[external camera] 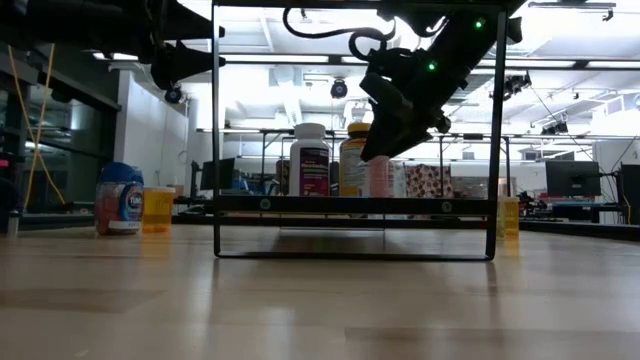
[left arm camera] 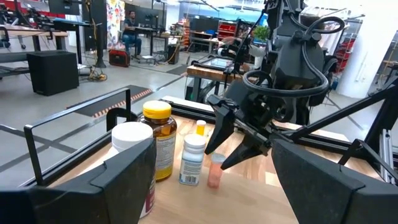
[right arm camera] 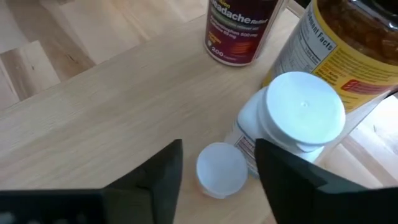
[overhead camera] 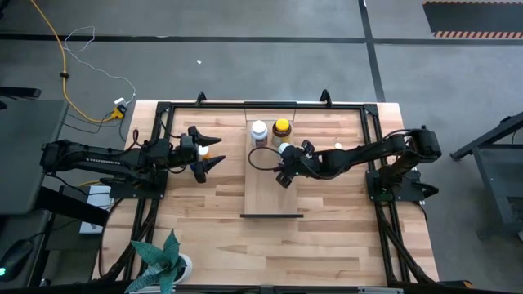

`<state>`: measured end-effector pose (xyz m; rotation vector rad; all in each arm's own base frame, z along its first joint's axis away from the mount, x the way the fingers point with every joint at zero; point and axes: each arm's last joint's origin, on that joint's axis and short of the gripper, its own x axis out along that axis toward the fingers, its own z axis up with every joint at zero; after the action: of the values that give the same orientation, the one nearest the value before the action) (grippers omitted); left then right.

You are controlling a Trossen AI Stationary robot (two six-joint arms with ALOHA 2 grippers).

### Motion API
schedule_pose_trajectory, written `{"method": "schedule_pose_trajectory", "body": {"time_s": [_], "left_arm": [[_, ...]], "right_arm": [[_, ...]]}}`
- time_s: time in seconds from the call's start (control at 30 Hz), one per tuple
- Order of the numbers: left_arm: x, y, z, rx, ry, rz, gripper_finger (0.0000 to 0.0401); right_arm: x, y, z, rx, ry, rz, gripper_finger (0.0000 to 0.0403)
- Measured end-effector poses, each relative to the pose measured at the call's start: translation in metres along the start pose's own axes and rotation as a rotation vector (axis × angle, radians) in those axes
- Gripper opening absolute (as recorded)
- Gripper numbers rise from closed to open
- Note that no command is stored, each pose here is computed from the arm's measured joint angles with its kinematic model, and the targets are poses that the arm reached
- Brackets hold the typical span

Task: Pick and place medicine bottles onto shelf by color
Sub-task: Put the small orange pill bottle on the shelf

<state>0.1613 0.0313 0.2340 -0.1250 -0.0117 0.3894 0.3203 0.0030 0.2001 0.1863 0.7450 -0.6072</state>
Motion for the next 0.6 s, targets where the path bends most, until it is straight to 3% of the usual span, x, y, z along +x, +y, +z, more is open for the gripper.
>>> {"method": "schedule_pose_trajectory", "body": {"time_s": [0.23,0.4,0.6], "left_arm": [[0.0,0.0,0.0,0.0,0.0,0.0,0.031],[0.0,0.0,0.0,0.0,0.0,0.0,0.031],[0.0,0.0,0.0,0.0,0.0,0.0,0.031]], "right_arm": [[-0.01,-0.002,0.005,-0.025,-0.025,0.013,0.0267],[-0.041,-0.002,0.008,-0.057,-0.121,-0.051,0.0277],[-0.077,-0.007,-0.009,-0.034,-0.215,-0.167,0.0278]]}}
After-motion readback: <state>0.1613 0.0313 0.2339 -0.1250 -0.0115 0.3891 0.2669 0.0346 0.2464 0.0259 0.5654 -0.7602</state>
